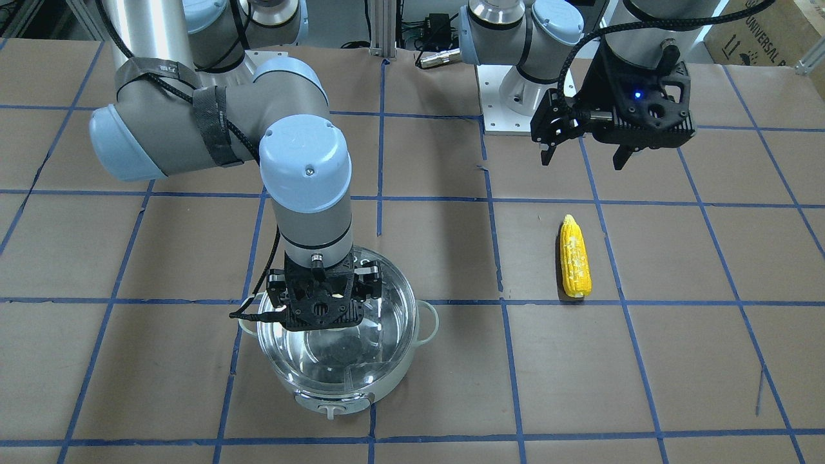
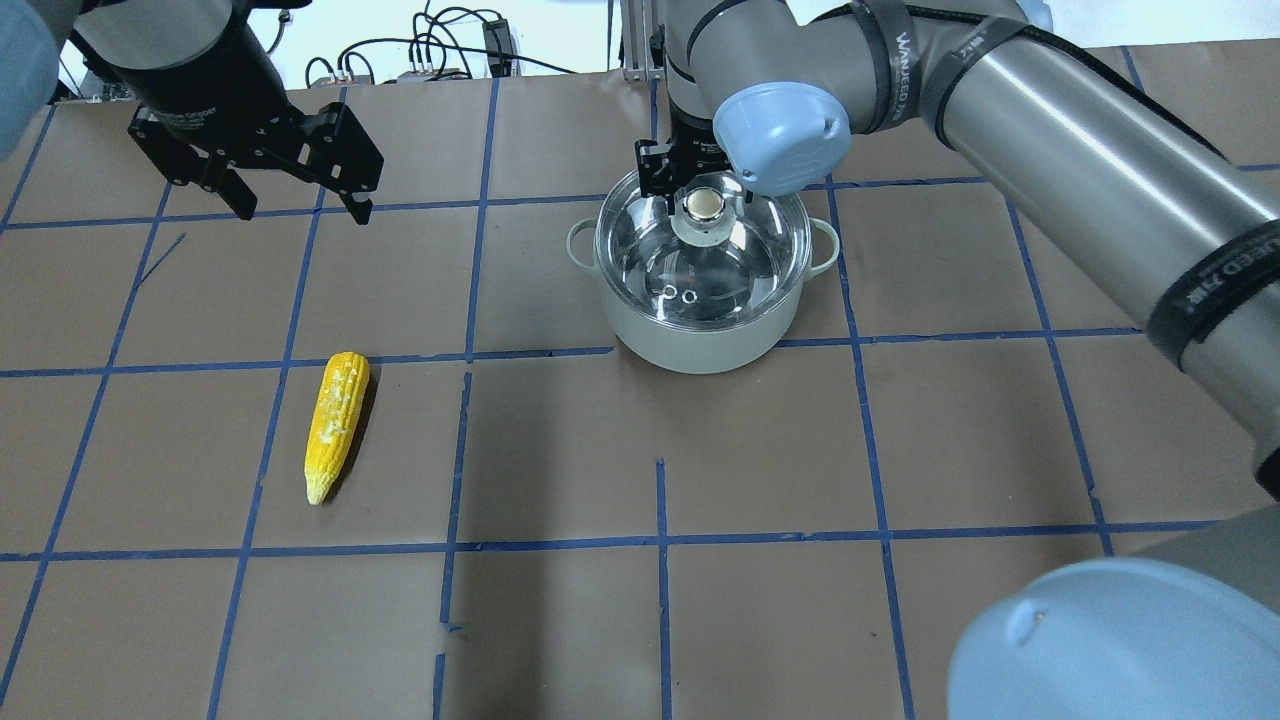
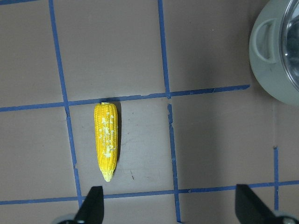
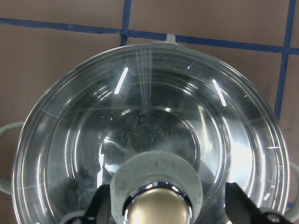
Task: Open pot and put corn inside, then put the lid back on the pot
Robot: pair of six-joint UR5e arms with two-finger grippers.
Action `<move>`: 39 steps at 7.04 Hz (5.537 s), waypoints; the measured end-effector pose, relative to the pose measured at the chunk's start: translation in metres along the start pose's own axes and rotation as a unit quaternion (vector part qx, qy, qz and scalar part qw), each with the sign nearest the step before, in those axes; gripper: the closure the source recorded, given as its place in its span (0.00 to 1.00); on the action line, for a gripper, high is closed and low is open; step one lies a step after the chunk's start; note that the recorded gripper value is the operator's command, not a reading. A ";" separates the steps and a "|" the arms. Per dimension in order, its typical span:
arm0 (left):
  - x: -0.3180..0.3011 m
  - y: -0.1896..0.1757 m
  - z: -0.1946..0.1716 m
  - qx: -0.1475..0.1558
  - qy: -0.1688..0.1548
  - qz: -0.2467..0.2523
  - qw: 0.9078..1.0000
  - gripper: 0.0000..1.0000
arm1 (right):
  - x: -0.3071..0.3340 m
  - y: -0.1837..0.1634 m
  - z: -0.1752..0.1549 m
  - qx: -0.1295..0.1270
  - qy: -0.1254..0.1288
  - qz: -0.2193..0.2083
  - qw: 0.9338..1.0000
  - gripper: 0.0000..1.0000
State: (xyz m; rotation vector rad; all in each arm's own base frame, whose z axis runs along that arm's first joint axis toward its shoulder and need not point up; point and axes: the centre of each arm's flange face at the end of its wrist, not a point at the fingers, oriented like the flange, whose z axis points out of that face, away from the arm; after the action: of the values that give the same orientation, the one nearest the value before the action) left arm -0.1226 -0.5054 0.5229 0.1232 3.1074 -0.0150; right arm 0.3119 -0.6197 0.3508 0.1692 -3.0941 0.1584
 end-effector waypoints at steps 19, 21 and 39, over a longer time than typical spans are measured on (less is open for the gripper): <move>0.000 0.004 -0.001 -0.002 -0.002 0.001 1.000 0.00 | 0.184 0.012 -0.240 -0.022 0.026 0.016 0.999 0.86; -0.006 0.008 0.012 -0.010 -0.001 -0.004 1.000 0.00 | 0.215 0.018 -0.237 -0.048 -0.007 0.036 0.998 0.87; -0.089 -0.027 0.291 -0.052 0.031 0.028 0.998 0.83 | 0.284 0.005 -0.212 -0.020 0.019 0.090 0.996 0.87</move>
State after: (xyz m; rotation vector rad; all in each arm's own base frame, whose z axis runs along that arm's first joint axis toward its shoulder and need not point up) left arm -0.0273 -0.5425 0.2356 0.2130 3.1560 0.1542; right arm 0.0363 -0.6229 0.5732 -0.1129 -3.0678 0.1036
